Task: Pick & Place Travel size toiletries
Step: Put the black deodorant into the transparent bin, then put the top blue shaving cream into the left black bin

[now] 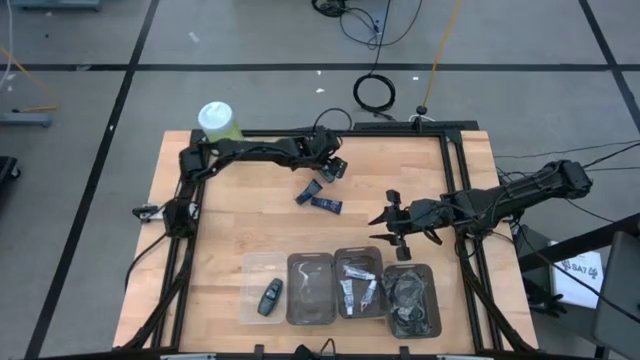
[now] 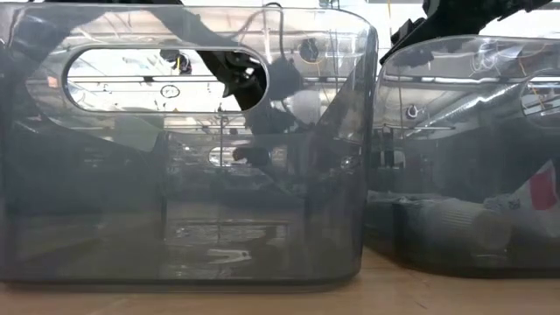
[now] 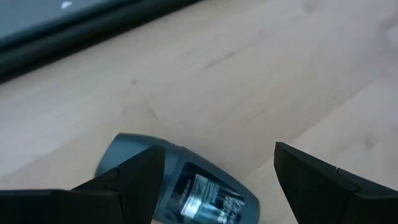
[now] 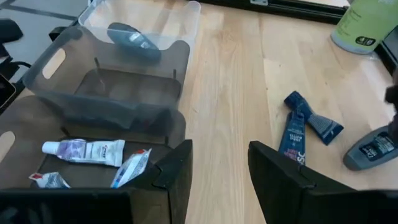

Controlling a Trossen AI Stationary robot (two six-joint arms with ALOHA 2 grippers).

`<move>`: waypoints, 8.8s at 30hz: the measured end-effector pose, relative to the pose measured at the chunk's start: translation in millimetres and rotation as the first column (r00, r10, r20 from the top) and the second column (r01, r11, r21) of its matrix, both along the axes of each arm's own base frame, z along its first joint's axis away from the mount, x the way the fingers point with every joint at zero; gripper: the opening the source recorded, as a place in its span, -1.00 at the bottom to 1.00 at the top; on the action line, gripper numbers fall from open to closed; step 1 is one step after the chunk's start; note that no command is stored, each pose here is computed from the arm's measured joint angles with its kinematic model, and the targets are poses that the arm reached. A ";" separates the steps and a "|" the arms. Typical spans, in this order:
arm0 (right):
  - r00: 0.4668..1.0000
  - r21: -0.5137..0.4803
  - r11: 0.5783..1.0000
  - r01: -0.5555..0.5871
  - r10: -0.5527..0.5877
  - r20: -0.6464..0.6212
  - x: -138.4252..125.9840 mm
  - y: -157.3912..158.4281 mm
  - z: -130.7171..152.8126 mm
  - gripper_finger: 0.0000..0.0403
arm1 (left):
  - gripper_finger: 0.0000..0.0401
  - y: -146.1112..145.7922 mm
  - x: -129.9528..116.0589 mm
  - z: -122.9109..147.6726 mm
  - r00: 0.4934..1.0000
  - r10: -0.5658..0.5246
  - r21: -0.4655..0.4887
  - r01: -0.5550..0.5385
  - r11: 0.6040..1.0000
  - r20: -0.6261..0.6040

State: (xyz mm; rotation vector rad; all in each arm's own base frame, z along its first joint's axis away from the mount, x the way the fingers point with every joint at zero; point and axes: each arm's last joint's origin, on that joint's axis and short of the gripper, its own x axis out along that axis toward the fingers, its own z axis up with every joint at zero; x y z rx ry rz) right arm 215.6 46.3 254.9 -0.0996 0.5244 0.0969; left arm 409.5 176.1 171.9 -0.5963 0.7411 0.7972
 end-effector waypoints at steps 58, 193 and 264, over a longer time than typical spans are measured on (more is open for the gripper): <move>1.000 -0.004 1.000 -0.002 0.001 -0.029 -1.9 -0.3 -2.4 -0.29 | -0.12 -38.1 -16.4 30.4 0.939 -0.235 0.046 0.254 0.966 -0.253; 0.871 0.192 0.981 0.026 -0.117 0.478 -121.6 -44.4 -78.1 -0.29 | 0.25 -109.9 -68.3 4.1 0.932 -0.293 0.078 0.315 0.946 -0.216; 0.810 0.215 0.971 0.105 -0.209 0.547 -121.6 -67.7 -80.0 -0.58 | -0.45 -98.7 -67.0 -46.8 0.885 -0.300 -0.049 0.303 0.952 -0.356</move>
